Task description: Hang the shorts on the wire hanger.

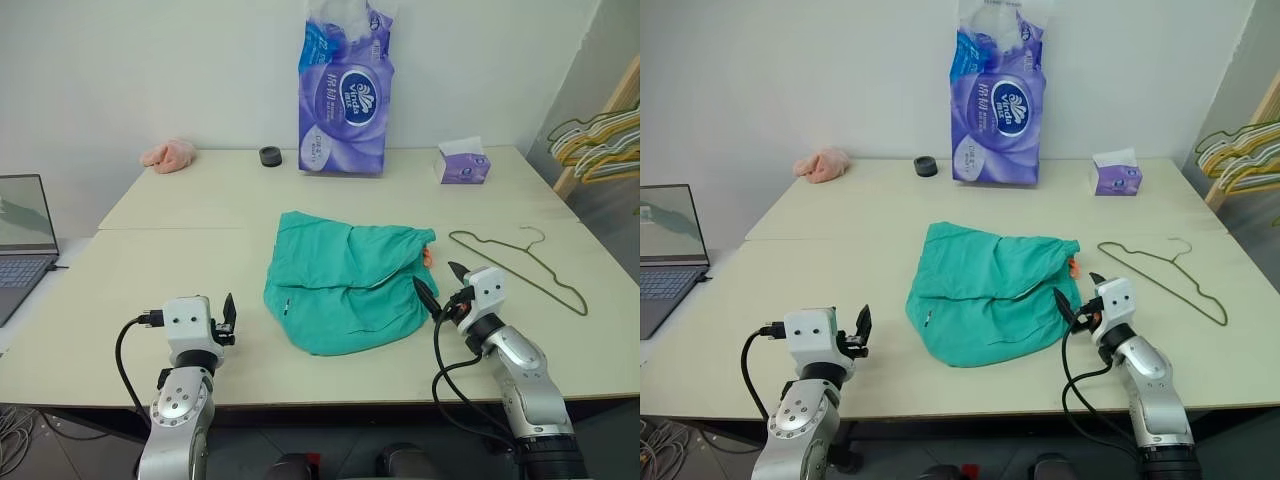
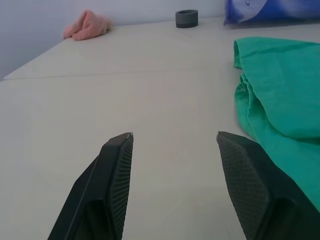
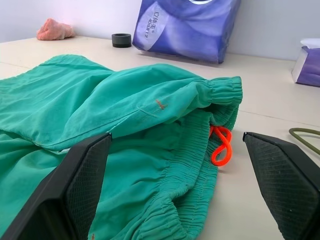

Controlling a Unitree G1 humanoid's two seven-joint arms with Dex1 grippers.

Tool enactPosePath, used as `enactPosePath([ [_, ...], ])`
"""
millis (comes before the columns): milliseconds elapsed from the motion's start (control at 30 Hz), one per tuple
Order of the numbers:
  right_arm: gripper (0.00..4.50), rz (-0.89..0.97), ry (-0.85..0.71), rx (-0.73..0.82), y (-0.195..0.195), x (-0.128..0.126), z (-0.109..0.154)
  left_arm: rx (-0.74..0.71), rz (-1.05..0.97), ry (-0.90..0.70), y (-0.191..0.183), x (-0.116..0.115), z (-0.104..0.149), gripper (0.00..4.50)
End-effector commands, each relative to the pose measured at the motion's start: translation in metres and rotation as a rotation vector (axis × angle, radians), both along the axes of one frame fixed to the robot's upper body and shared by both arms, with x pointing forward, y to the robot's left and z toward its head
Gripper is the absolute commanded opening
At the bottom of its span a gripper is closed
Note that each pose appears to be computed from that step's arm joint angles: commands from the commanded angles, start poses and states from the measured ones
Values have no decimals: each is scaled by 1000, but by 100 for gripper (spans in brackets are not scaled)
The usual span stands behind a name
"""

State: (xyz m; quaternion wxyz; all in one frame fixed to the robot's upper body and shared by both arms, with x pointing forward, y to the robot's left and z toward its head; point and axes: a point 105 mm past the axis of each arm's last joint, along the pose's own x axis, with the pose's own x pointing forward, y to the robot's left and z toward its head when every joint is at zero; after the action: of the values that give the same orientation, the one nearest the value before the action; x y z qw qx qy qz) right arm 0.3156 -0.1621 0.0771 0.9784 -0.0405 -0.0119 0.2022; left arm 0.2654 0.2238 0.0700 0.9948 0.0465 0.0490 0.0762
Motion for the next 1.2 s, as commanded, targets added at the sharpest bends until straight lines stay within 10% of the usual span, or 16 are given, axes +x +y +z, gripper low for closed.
enactPosePath([
  [33,448,17,-50,7,3,3,13,31,-20,-73,-3,0,19,281],
  [1067,448,4,-91,-28,6,7,17,-10,-156,-134,-18,-3,29,281],
  [1200,450,197,-29,-24,20,-3,14,18,-396,-104,-49,-6,27,365],
])
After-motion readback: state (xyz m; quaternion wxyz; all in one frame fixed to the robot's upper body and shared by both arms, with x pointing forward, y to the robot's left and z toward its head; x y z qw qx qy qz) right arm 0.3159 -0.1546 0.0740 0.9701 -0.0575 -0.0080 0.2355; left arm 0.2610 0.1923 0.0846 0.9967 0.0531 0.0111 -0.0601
